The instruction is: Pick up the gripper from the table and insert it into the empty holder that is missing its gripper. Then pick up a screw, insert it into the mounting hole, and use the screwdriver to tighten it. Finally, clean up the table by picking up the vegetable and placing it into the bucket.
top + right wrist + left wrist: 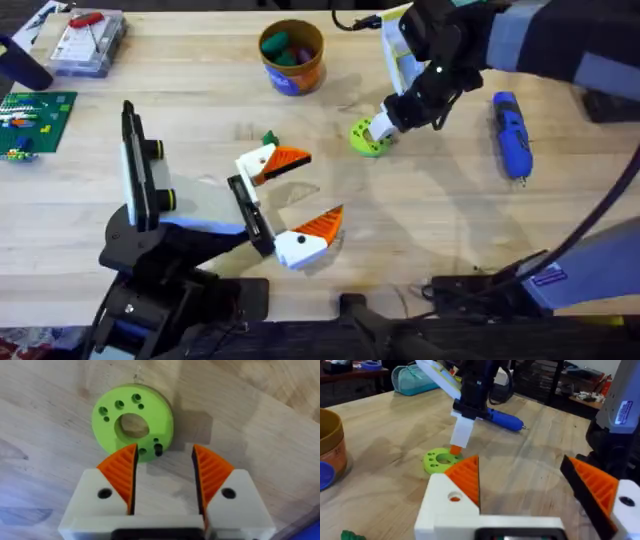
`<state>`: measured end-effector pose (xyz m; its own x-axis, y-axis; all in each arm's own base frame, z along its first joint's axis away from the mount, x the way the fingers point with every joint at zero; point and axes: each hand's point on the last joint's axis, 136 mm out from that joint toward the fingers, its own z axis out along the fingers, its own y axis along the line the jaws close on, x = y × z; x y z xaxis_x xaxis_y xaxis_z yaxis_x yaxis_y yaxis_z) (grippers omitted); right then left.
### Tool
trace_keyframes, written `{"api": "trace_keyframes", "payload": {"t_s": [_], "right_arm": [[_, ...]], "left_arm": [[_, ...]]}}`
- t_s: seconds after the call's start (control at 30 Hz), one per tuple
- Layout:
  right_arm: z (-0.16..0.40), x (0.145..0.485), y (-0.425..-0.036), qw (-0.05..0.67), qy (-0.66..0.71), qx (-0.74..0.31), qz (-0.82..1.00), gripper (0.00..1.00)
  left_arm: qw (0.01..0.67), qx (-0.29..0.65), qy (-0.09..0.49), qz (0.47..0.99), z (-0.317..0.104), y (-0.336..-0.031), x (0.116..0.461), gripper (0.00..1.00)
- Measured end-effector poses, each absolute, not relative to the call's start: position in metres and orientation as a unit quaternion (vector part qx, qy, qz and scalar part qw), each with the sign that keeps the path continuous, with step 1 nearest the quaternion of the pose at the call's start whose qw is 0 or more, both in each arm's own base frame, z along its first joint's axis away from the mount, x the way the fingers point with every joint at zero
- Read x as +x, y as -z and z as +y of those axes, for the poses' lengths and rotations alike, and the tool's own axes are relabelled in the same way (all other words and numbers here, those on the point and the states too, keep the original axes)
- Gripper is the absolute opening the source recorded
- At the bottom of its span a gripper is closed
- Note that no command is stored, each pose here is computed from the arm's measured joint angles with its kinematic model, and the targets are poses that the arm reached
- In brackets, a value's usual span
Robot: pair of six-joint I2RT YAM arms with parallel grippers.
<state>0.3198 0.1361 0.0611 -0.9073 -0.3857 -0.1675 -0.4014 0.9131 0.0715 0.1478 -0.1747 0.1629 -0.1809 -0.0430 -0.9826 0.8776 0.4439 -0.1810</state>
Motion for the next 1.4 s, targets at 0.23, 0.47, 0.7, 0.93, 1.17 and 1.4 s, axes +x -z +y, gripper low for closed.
{"api": "trace_keyframes", "payload": {"t_s": [0.23, 0.47, 0.7, 0.93, 1.17, 1.4], "right_arm": [[0.1361, 0.3199, -0.0611, 0.075, -0.052, -0.202, 0.975, 0.527], [0.1361, 0.3197, -0.0591, 0.072, -0.052, -0.201, 0.975, 0.485], [0.1357, 0.3188, -0.0531, 0.063, -0.05, -0.201, 0.976, 0.459], [0.136, 0.3196, -0.053, 0.065, -0.051, -0.199, 0.976, 0.334], [0.1362, 0.3196, -0.053, 0.065, -0.051, -0.2, 0.976, 0.207], [0.1363, 0.3202, -0.0538, 0.066, -0.051, -0.2, 0.976, 0.105]], "left_arm": [[0.553, 0.323, 0.417, 0.646, -0.1747, -0.1629, 0.1478, 0.986], [0.552, 0.323, 0.417, 0.646, -0.1747, -0.1629, 0.1478, 0.986], [0.552, 0.323, 0.417, 0.646, -0.1747, -0.1629, 0.1478, 0.987], [0.552, 0.323, 0.417, 0.646, -0.1747, -0.1629, 0.1478, 0.986], [0.552, 0.323, 0.417, 0.646, -0.1747, -0.1629, 0.1478, 0.986], [0.552, 0.323, 0.417, 0.646, -0.1747, -0.1629, 0.1478, 0.986]]}}
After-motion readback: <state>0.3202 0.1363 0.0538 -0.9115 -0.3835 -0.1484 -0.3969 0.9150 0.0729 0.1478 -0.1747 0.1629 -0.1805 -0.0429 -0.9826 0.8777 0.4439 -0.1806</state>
